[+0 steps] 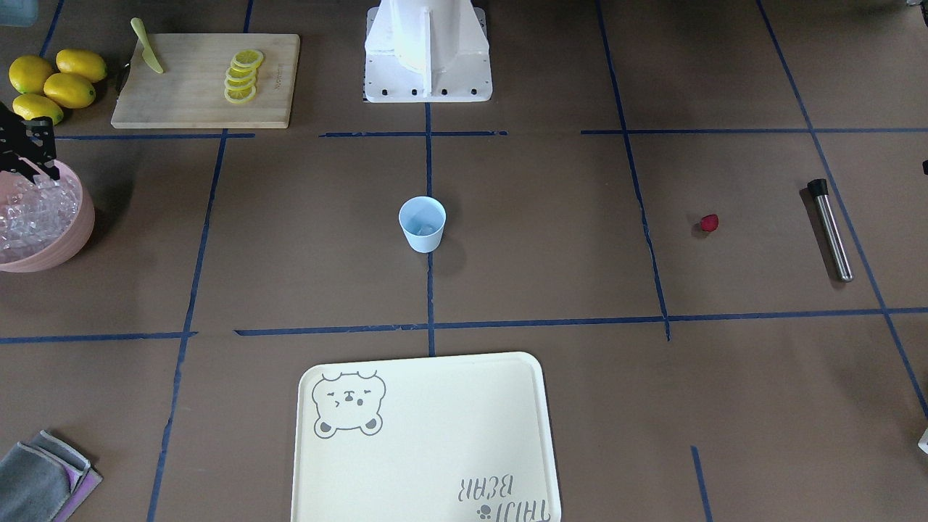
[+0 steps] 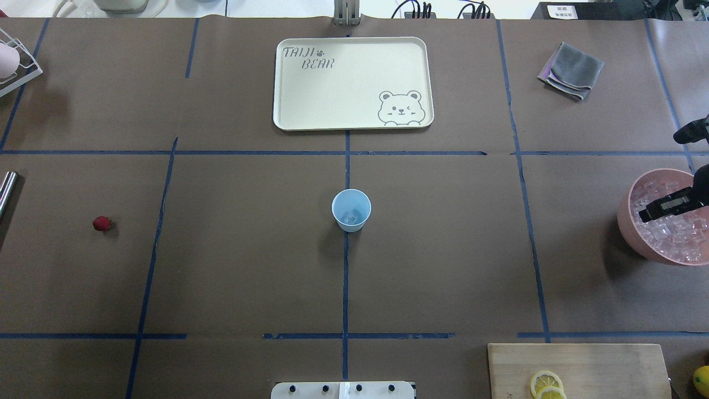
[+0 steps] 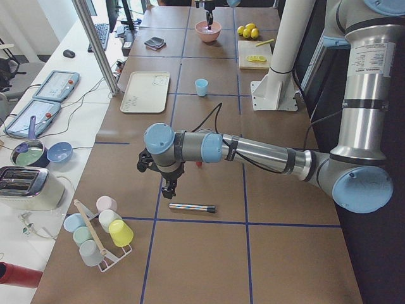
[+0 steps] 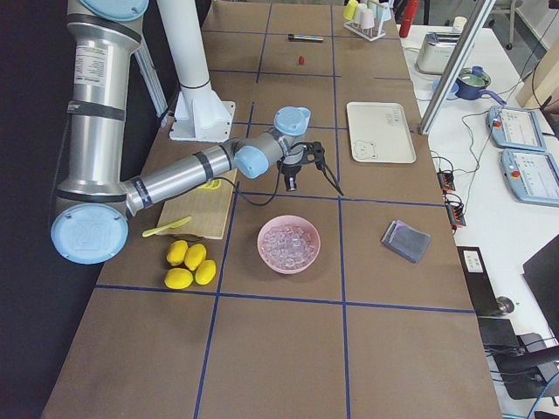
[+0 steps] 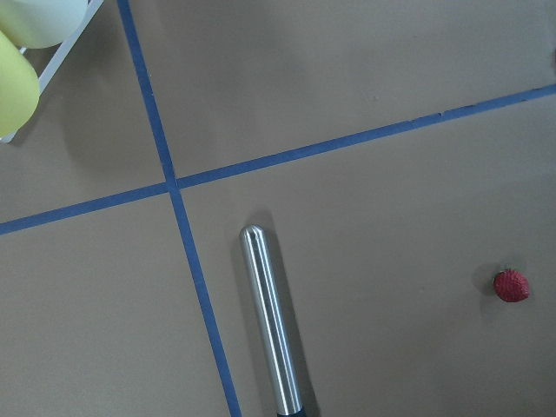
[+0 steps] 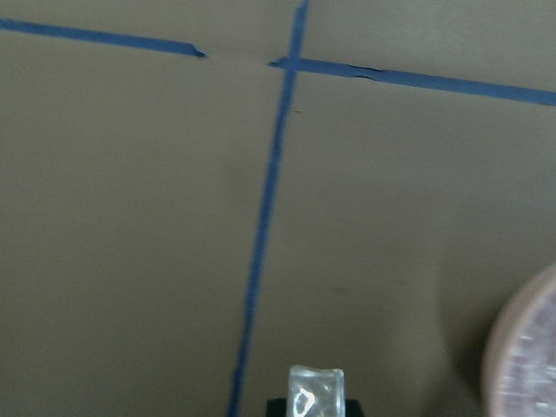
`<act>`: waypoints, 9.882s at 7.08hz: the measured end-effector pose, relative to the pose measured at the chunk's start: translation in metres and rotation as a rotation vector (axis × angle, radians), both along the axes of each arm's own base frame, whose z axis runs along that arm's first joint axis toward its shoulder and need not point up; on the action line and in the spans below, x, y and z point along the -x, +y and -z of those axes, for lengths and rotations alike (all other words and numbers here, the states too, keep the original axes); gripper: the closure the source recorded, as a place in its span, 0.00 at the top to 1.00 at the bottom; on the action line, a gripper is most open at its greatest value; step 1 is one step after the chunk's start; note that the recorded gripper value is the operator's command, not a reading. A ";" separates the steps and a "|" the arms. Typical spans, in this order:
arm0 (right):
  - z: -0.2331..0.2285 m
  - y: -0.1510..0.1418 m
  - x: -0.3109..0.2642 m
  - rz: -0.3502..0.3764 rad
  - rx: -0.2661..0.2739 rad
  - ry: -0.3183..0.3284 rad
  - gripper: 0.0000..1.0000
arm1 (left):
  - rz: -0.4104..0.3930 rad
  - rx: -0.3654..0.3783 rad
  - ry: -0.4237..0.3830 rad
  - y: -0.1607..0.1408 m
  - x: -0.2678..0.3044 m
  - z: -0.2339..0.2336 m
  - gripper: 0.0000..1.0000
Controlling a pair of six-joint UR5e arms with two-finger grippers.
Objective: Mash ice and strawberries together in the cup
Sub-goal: 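Carry the ice cube with the right gripper to the blue cup and drop it in, then move the right gripper back over the pink bowl of ice, then grasp a third ice cube from the bowl with the right gripper, then carry the ice cube with the right gripper to the blue cup and drop it in, then withdraw the right gripper toward the bowl while the left arm reaches toward the strawberry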
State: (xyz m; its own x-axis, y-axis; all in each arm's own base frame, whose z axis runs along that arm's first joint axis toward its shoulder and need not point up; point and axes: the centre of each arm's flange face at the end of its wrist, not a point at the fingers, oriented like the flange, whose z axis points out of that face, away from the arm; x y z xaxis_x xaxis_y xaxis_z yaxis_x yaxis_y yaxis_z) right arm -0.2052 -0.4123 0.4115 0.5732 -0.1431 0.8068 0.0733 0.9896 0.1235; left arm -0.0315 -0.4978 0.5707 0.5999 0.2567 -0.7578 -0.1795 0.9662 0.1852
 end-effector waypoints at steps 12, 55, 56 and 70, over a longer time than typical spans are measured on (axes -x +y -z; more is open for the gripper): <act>0.224 -0.009 0.327 -0.270 0.271 -0.122 0.79 | -0.002 0.011 0.000 0.000 0.000 -0.007 1.00; -0.011 -0.029 -0.014 0.010 -0.014 -0.012 0.00 | -0.001 0.007 0.002 0.003 0.000 -0.004 1.00; 0.035 -0.029 0.025 -0.040 0.055 -0.055 0.00 | -0.001 0.007 0.002 0.003 0.000 -0.004 1.00; 0.226 -0.017 0.322 -0.334 0.234 -0.155 1.00 | -0.009 -0.029 0.003 -0.001 -0.004 -0.002 1.00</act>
State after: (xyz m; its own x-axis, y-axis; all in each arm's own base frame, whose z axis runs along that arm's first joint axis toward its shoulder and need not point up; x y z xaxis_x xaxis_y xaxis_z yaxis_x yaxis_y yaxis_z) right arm -0.5276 -0.4296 0.1856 0.4269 0.2262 0.8755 -0.2570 0.9586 -0.1223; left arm -0.0272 -0.4985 0.5726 0.5951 0.2840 -0.7518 -0.1876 0.9587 0.2136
